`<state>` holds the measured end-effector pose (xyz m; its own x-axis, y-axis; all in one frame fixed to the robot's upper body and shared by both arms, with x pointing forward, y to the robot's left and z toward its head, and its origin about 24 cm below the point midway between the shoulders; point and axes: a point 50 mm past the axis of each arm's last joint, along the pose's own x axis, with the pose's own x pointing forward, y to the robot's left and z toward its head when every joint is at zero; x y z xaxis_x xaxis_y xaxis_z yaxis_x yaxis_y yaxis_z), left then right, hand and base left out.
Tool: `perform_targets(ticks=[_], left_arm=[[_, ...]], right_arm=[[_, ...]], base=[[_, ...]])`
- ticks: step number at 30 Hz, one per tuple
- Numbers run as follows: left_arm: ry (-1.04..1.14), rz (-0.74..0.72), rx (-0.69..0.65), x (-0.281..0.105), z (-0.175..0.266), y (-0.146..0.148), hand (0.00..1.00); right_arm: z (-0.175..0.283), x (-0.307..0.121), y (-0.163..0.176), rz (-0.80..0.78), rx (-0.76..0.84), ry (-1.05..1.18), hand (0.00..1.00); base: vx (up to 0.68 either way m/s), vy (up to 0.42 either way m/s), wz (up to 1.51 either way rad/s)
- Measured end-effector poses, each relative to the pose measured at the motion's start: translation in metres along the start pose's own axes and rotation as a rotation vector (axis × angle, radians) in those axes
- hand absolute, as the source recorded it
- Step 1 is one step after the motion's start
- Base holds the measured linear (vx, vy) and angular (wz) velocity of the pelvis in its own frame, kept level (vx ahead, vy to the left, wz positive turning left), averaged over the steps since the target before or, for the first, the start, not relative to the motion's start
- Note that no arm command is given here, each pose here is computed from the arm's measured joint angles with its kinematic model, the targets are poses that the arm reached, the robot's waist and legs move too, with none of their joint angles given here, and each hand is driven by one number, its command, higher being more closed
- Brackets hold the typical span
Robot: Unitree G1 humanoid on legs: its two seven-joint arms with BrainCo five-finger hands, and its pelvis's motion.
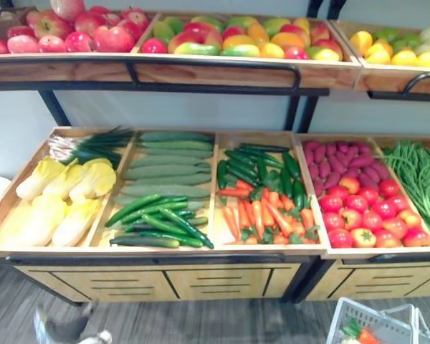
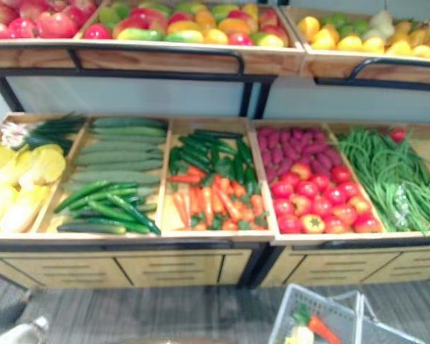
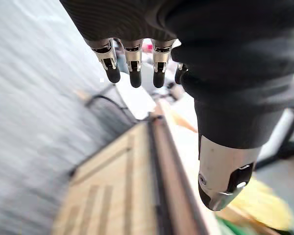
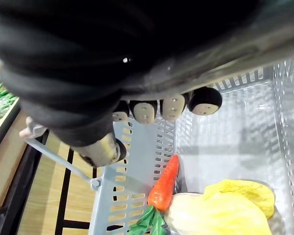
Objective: Pick vegetable in the basket
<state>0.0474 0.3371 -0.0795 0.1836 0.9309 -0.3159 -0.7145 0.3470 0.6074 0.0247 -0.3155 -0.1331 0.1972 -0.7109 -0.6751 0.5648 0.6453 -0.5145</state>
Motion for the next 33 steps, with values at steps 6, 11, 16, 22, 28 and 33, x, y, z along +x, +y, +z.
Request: perform_targets(ticks=[6,11,16,22,28,33], left_arm=[[0.528,0.004,0.006,-0.034,-0.104,0.014,0.0],[0.541,-0.233,0.187,-0.053,-0.117,-0.004,0.0],[0.435,-0.477,0.282,-0.063,-0.107,-0.036,0.0],[0.277,-0.701,0.43,-0.074,-0.09,-0.068,0.0],[0.122,-0.685,0.479,-0.041,-0.054,-0.074,0.0],[0.014,-0.678,0.436,-0.031,-0.029,-0.082,0.0]], right_arm=[[0.004,0.001,0.01,0.024,0.016,0.013,1.0],[0.004,0.0,0.014,0.04,0.007,0.02,1.0],[0.009,0.0,0.021,0.082,-0.033,-0.006,1.0],[0.027,0.004,0.025,0.078,0.011,-0.048,1.0],[0.076,-0.009,0.067,0.188,0.027,-0.24,1.0],[0.088,-0.012,0.071,0.214,-0.024,-0.32,1.0]], base=[[0.03,-0.009,-0.11],[0.03,0.0,-0.17],[-0.04,0.001,-0.23],[-0.07,0.064,-0.32],[-0.13,0.212,-1.22],[-0.11,0.205,-1.23]])
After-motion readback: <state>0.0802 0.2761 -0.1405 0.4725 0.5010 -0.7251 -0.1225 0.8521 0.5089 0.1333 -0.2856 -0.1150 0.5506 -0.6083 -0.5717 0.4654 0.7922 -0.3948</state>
